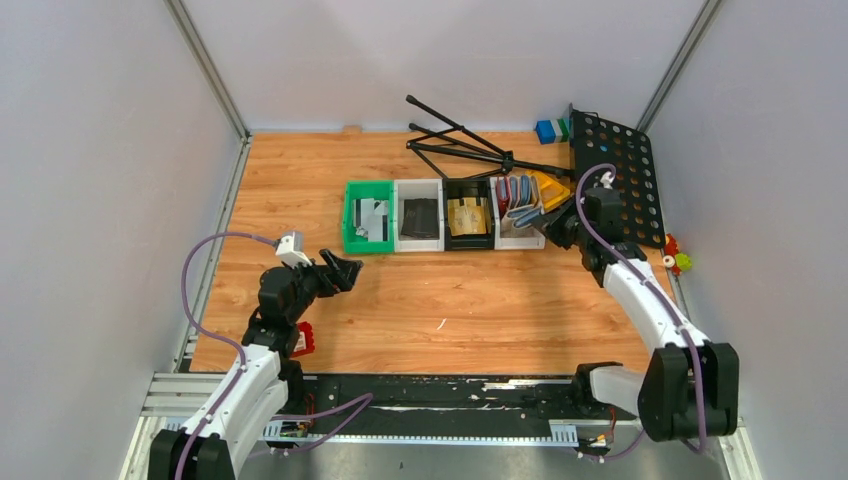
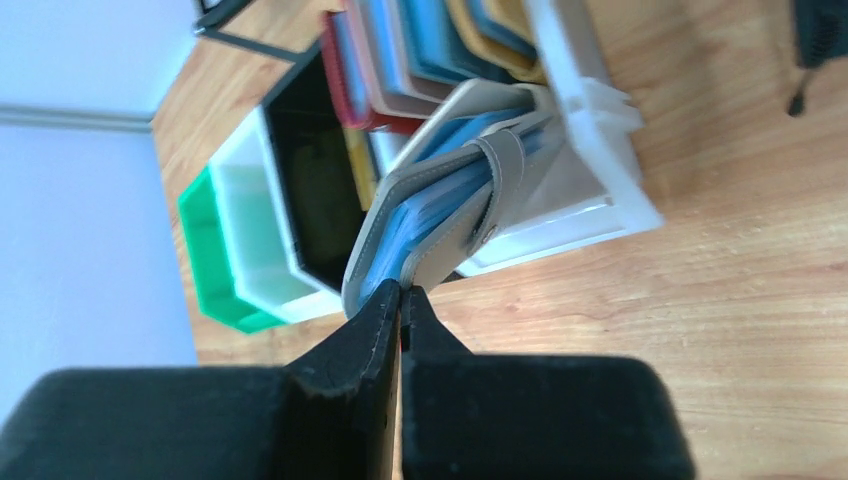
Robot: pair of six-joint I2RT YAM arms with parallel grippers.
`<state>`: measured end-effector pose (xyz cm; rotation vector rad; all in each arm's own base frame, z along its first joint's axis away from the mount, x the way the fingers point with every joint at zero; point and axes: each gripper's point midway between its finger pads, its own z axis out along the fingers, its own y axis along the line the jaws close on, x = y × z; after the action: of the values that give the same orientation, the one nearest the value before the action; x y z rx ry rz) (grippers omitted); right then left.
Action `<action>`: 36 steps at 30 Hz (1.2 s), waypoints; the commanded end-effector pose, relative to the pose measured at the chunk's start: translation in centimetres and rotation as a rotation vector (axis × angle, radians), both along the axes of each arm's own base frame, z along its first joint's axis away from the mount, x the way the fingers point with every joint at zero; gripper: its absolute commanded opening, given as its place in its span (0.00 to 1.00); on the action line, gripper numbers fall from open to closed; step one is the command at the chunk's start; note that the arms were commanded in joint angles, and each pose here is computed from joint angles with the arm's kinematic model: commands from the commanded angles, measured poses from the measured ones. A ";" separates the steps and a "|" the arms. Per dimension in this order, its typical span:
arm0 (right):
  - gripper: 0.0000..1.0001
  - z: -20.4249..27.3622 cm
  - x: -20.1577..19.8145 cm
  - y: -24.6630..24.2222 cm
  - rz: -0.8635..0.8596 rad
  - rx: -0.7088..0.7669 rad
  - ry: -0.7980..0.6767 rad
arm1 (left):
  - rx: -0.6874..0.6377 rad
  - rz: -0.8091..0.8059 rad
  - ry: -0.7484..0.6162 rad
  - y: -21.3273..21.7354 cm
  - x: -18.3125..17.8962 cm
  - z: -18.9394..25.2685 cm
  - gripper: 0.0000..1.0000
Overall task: Take the credit cards out of the card holder
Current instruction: Pick up the card holder from the storage box, then place the card holder at the center of the board.
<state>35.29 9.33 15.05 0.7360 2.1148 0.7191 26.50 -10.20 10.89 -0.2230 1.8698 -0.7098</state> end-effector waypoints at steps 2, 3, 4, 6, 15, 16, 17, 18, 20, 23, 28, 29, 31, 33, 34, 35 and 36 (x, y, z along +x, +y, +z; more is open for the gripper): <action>0.00 8.0 -1.8 2.4 0.215 -0.014 -0.227 | -0.019 -0.019 -0.052 -0.4 0.3 1.3 1.00; 0.00 8.8 -2.5 2.7 0.252 -0.020 -0.254 | -0.022 -0.023 -0.053 -0.5 0.3 1.3 1.00; 0.00 9.2 -3.2 3.2 0.297 -0.025 -0.274 | -0.025 -0.027 -0.054 -0.6 0.3 1.4 1.00; 0.00 9.7 -4.7 4.1 0.394 -0.036 -0.298 | -0.031 -0.043 -0.058 -0.8 0.3 1.5 1.00; 0.00 8.9 -10.2 5.3 0.633 -0.216 -0.292 | -0.066 -0.129 -0.053 -2.3 0.2 1.6 0.99; 0.00 8.8 -10.6 5.6 0.650 -0.218 -0.300 | -0.069 -0.143 -0.049 -2.6 0.1 1.5 0.99; 0.00 8.8 -11.0 6.0 0.668 -0.221 -0.306 | -0.069 -0.172 -0.056 -3.0 -0.1 1.7 0.99; 0.00 8.8 -11.3 6.5 0.687 -0.227 -0.313 | -0.069 -0.205 -0.072 -3.4 -0.2 2.0 0.99; 0.00 8.4 -12.2 7.9 0.746 -0.252 -0.310 | -0.077 -0.235 -0.084 -3.9 -0.4 2.2 0.99; 0.00 7.4 -13.4 10.6 0.845 -0.303 -0.304 | -0.078 -0.239 -0.084 -4.1 -0.4 2.1 0.99; 0.51 5.2 -15.0 14.9 0.957 -0.402 -0.262 | -0.075 -0.246 -0.074 -4.2 -0.4 1.8 0.99; 0.57 5.1 -15.6 15.8 0.994 -0.365 -0.258 | -0.073 -0.248 -0.071 -4.3 -0.5 1.7 0.99; 0.66 5.8 -16.2 17.2 1.028 -0.283 -0.298 | -0.072 -0.255 -0.066 -4.4 -0.4 1.6 0.99; 0.72 6.3 -16.1 17.3 1.001 -0.258 -0.339 | -0.072 -0.264 -0.060 -4.6 -0.5 1.5 0.99; 0.72 6.2 -15.9 17.1 0.982 -0.265 -0.343 | -0.074 -0.269 -0.055 -4.7 -0.5 1.4 0.99; 0.72 5.9 -15.7 16.8 0.962 -0.277 -0.336 | -0.077 -0.275 -0.051 -4.8 -0.6 1.4 0.99; 0.71 5.4 -15.5 16.4 0.945 -0.295 -0.319 | -0.079 -0.281 -0.047 -4.9 -0.7 1.3 0.99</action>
<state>18.23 25.58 18.54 -0.6544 2.2321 0.8928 25.58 -14.42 10.73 -0.0437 1.9001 -0.9425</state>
